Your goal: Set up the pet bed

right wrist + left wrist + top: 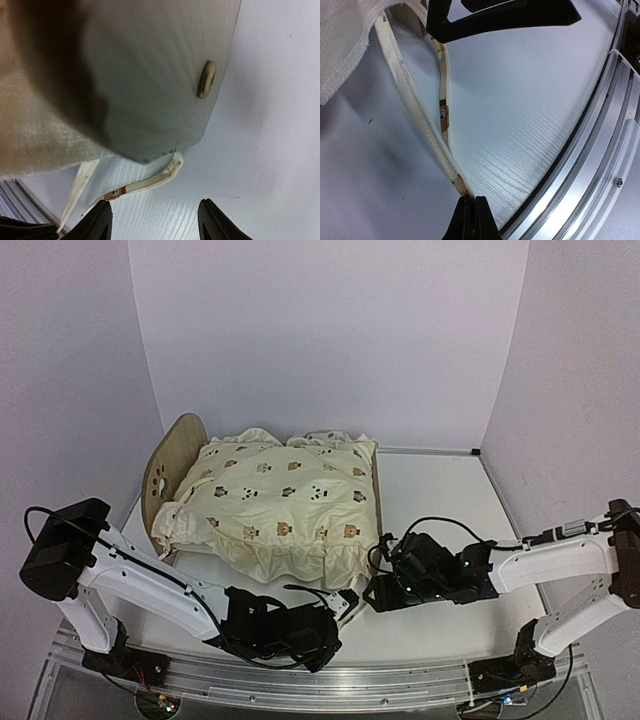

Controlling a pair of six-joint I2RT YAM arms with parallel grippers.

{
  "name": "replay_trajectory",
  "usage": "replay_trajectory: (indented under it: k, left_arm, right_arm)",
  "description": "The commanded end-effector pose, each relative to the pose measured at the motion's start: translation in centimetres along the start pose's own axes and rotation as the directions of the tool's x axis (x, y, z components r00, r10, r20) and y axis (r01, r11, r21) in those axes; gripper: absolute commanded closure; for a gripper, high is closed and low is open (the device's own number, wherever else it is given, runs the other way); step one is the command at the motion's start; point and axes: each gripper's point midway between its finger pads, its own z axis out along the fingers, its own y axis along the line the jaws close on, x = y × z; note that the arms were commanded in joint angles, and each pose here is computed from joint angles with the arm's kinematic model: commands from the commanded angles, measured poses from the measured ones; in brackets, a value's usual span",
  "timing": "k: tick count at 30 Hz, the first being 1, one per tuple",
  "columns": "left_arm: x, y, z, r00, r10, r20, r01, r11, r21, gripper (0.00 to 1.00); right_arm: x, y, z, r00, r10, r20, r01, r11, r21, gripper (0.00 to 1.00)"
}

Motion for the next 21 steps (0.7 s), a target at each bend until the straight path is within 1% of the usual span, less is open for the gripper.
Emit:
replay_trajectory:
  k: [1,6,9,12,13,14,15,17,18,21]
  left_arm:
    - [-1.8,-2.8,-0.2,0.999,-0.014,0.033,0.010,0.995,0.101,1.00]
    - [-2.3,-4.6,1.2,1.000,-0.010,0.029,0.005,0.989,0.147,1.00]
    - [-2.5,-5.0,2.1,1.000,-0.011,0.023,0.008,0.989,0.148,1.00]
    - [-2.5,-4.8,3.1,1.000,-0.028,0.006,0.027,0.989,0.142,0.97]
    - [-2.3,-4.7,3.3,0.999,-0.034,-0.003,0.034,0.989,0.141,0.94]
    - [-2.2,-4.6,3.5,0.999,-0.041,-0.011,0.042,0.988,0.146,0.87]
    - [-2.1,-4.6,3.5,0.999,-0.042,-0.016,0.044,0.987,0.152,0.79]
    - [-1.9,-4.8,3.2,0.999,-0.037,-0.022,0.040,0.984,0.171,0.59]
    - [-1.9,-4.9,2.9,0.999,-0.031,-0.023,0.034,0.983,0.180,0.52]
    - [-1.7,-4.6,2.0,0.999,-0.007,-0.043,0.015,0.983,0.182,0.44]
  right_arm:
    - [0.1,-0.4,-0.3,0.998,-0.016,0.061,0.015,1.000,0.015,0.41]
    - [-0.9,-1.4,-2.3,0.988,0.001,0.155,-0.003,1.000,0.016,0.42]
    - [-1.1,-1.8,-3.0,0.983,0.008,0.184,-0.010,1.000,0.011,0.42]
    - [-1.2,-1.7,-3.4,0.981,0.008,0.192,-0.008,1.000,-0.003,0.42]
    - [-1.2,-1.6,-3.5,0.981,0.009,0.193,-0.007,1.000,-0.007,0.42]
    - [-1.2,-1.6,-3.6,0.981,0.008,0.193,-0.006,1.000,-0.010,0.42]
    - [-1.3,-1.5,-3.6,0.981,0.006,0.193,-0.003,1.000,-0.014,0.42]
    - [-1.3,-1.4,-3.6,0.981,0.002,0.192,0.001,1.000,-0.016,0.42]
    - [-1.3,-1.3,-3.6,0.982,-0.002,0.191,0.006,1.000,-0.017,0.42]
    - [-1.5,-1.1,-3.6,0.982,-0.012,0.189,0.016,1.000,-0.018,0.42]
